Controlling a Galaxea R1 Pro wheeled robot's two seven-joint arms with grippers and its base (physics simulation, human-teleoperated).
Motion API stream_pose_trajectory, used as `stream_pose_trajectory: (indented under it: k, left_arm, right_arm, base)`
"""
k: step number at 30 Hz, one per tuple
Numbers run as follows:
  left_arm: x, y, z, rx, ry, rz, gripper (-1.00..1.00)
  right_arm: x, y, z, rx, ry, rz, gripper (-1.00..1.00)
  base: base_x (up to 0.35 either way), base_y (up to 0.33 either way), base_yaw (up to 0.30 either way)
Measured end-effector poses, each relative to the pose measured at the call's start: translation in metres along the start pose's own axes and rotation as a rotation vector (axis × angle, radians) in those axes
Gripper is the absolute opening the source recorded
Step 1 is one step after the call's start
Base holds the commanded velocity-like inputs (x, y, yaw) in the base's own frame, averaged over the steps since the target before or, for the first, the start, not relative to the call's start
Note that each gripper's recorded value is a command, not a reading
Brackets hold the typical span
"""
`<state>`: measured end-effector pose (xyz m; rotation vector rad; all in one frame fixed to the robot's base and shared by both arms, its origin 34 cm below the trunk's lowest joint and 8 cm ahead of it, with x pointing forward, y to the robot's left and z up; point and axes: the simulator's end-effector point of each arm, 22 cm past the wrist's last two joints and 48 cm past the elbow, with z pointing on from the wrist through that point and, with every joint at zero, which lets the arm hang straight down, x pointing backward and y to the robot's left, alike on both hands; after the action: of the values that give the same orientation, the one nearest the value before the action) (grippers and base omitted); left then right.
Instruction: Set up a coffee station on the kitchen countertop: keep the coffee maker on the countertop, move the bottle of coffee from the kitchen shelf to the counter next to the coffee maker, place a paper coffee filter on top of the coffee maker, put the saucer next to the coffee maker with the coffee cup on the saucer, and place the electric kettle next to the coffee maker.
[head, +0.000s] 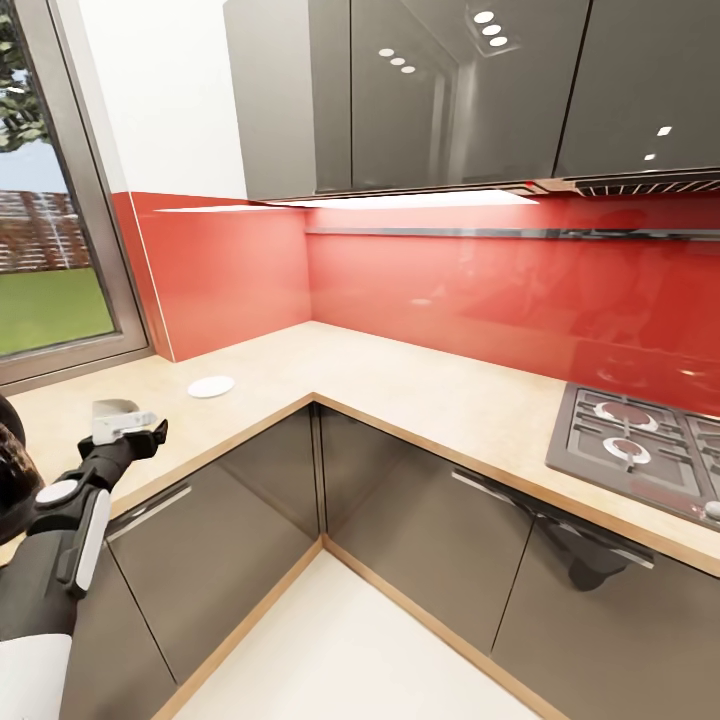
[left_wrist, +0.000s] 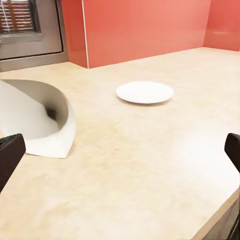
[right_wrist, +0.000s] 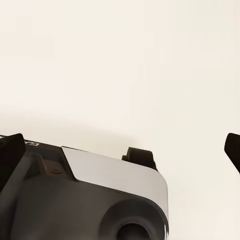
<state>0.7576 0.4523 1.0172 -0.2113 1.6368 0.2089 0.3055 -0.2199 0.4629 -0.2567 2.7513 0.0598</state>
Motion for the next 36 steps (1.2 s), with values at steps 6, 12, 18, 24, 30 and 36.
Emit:
stream_pose_trajectory:
  k: [6, 12, 18, 24, 30, 36]
  left_arm:
    - [0.001, 0.001, 0.002, -0.001, -0.017, 0.002, 1.0]
    - [0.002, 0.001, 0.002, 0.0, -0.021, 0.002, 1.0]
    - [0.003, 0.001, 0.002, -0.001, -0.018, 0.002, 1.0]
    - [0.004, 0.002, 0.002, -0.001, -0.015, 0.001, 1.0]
    - [0.004, 0.007, 0.002, -0.01, -0.014, -0.004, 1.0]
    - [0.004, 0.015, 0.002, -0.025, -0.015, -0.014, 1.0]
  right_arm:
    - [0.0, 0.0, 0.0, 0.0, 0.0, 0.0, 1.0]
    - [0.0, 0.0, 0.0, 0.0, -0.001, 0.0, 1.0]
    - [0.0, 0.0, 0.0, 0.0, -0.001, 0.0, 1.0]
    - [0.0, 0.0, 0.0, 0.0, 0.0, 0.0, 1.0]
    - [0.0, 0.0, 0.0, 0.0, 0.0, 0.0, 1.0]
    - [0.0, 0.0, 0.0, 0.0, 0.0, 0.0, 1.0]
  base:
    - [0.0, 0.0, 0.0]
    - [0.122, 0.0, 0.0]
    - [0.106, 0.0, 0.0]
    - [0.091, 0.0, 0.0]
    - [0.013, 0.057, 0.0]
    - [0.002, 0.072, 0.0]
